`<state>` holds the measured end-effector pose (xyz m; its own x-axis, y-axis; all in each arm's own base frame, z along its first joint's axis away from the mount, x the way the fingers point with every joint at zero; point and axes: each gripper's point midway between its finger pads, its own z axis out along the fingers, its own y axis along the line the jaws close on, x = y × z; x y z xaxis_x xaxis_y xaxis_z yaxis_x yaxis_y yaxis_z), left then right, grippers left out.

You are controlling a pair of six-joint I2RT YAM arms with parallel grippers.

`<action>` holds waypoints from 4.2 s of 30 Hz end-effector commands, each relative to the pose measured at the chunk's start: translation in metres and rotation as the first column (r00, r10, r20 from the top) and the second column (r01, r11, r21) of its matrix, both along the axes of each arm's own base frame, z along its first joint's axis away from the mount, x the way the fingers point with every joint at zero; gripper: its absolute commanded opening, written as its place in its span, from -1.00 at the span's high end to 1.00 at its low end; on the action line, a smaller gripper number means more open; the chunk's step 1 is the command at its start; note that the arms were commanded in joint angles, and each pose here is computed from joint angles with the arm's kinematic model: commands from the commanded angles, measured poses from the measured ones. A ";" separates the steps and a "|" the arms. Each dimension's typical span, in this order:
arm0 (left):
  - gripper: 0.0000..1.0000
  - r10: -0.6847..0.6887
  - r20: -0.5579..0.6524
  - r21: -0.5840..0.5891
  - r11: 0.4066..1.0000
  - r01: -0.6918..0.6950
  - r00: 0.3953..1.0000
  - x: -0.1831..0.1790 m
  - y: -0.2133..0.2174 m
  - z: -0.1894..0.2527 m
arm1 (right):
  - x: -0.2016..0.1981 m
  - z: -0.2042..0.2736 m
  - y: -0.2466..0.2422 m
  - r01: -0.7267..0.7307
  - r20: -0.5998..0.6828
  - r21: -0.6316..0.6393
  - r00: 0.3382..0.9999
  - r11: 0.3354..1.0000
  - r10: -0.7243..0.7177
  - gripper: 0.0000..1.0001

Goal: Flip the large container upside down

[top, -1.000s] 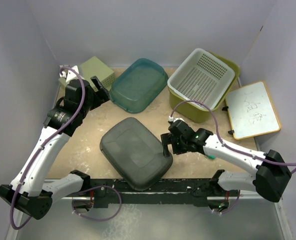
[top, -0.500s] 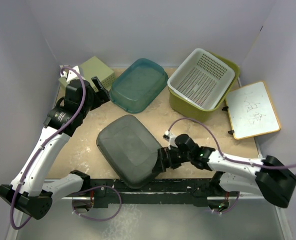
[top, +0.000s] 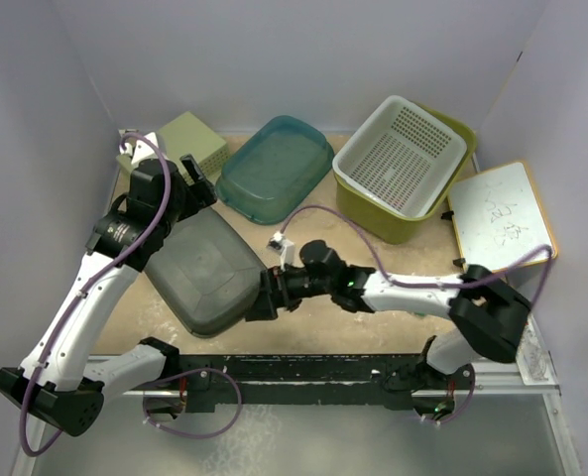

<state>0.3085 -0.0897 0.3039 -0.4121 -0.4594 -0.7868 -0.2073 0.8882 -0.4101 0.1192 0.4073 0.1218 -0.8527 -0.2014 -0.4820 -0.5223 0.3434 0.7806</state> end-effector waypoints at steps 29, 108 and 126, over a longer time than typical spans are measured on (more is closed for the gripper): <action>-0.41 -0.056 -0.207 0.128 0.988 0.084 0.977 -0.022 0.007 -0.060 | 0.058 0.011 -0.007 0.097 0.281 -0.211 0.959 0.973 -0.035 -0.99; -0.44 0.052 -0.337 0.140 0.990 -0.004 0.940 -0.027 0.027 -0.151 | 0.378 0.174 -0.241 0.918 0.536 -0.189 0.395 0.350 -0.746 0.93; -0.44 0.035 -0.368 0.125 0.992 0.013 0.929 -0.031 0.023 -0.166 | 0.400 0.115 -0.197 0.804 0.508 -0.239 0.581 0.544 -0.636 0.26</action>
